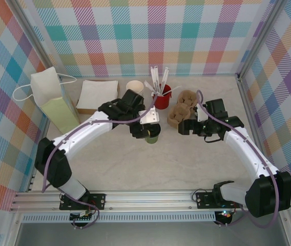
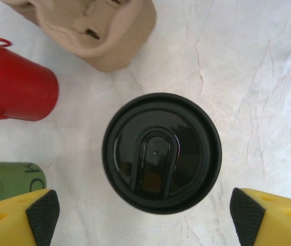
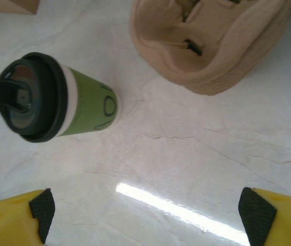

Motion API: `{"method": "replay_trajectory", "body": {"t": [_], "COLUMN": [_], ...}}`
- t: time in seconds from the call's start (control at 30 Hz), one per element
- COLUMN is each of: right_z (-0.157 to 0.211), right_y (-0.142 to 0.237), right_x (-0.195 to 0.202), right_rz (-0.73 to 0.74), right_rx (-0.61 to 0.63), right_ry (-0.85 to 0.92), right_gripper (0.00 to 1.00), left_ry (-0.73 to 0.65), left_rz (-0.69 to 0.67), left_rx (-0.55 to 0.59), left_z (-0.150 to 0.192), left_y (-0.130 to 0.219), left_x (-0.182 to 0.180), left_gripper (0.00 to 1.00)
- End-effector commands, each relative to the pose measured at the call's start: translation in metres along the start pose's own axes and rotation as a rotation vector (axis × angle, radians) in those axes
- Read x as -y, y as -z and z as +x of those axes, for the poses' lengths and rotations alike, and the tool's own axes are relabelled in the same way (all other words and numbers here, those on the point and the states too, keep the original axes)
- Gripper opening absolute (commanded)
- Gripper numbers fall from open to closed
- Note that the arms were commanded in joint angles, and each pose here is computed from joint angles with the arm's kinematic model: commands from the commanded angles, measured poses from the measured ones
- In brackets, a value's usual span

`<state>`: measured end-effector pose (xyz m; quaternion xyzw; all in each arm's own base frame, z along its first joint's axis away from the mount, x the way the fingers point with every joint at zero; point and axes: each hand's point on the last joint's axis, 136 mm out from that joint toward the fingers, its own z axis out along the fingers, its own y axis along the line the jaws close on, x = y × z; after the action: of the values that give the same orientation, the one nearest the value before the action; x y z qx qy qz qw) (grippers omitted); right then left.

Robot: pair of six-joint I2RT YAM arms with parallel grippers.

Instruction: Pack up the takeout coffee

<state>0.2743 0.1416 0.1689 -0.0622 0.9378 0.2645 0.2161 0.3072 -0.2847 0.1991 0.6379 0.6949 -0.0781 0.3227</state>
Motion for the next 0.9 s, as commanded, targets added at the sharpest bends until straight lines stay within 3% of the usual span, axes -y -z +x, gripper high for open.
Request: {"method": "replay_trajectory", "body": {"t": [0.0, 0.17, 0.3, 0.47, 0.73, 0.87], "right_z": [-0.014, -0.013, -0.012, -0.014, -0.024, -0.033], "right_y": [0.007, 0.0, -0.013, -0.028, -0.056, -0.067], "right_x": [-0.023, -0.034, -0.043, -0.055, -0.065, -0.071], "right_rz": [-0.115, -0.173, -0.179, -0.18, -0.126, -0.123], "right_rx": [0.025, -0.031, -0.069, -0.104, -0.151, -0.165], "right_ry": [-0.019, -0.079, -0.082, -0.097, -0.114, -0.114], "right_gripper": [0.93, 0.91, 0.89, 0.87, 0.82, 0.8], "left_ry": [0.126, 0.354, 0.673, 1.04, 1.288, 1.331], "left_rz": [-0.048, -0.131, -0.178, -0.225, -0.134, -0.044], "left_rx": [0.138, 0.263, 0.312, 0.19, 0.076, -0.003], "left_z": [-0.017, -0.022, -0.012, 0.02, 0.032, 0.029], "left_y": [0.026, 0.049, 0.054, 0.048, 0.016, -0.001], "left_x": [-0.007, -0.012, -0.018, -0.02, -0.005, 0.004], "left_gripper": [0.88, 0.87, 0.85, 0.84, 0.81, 0.81]}}
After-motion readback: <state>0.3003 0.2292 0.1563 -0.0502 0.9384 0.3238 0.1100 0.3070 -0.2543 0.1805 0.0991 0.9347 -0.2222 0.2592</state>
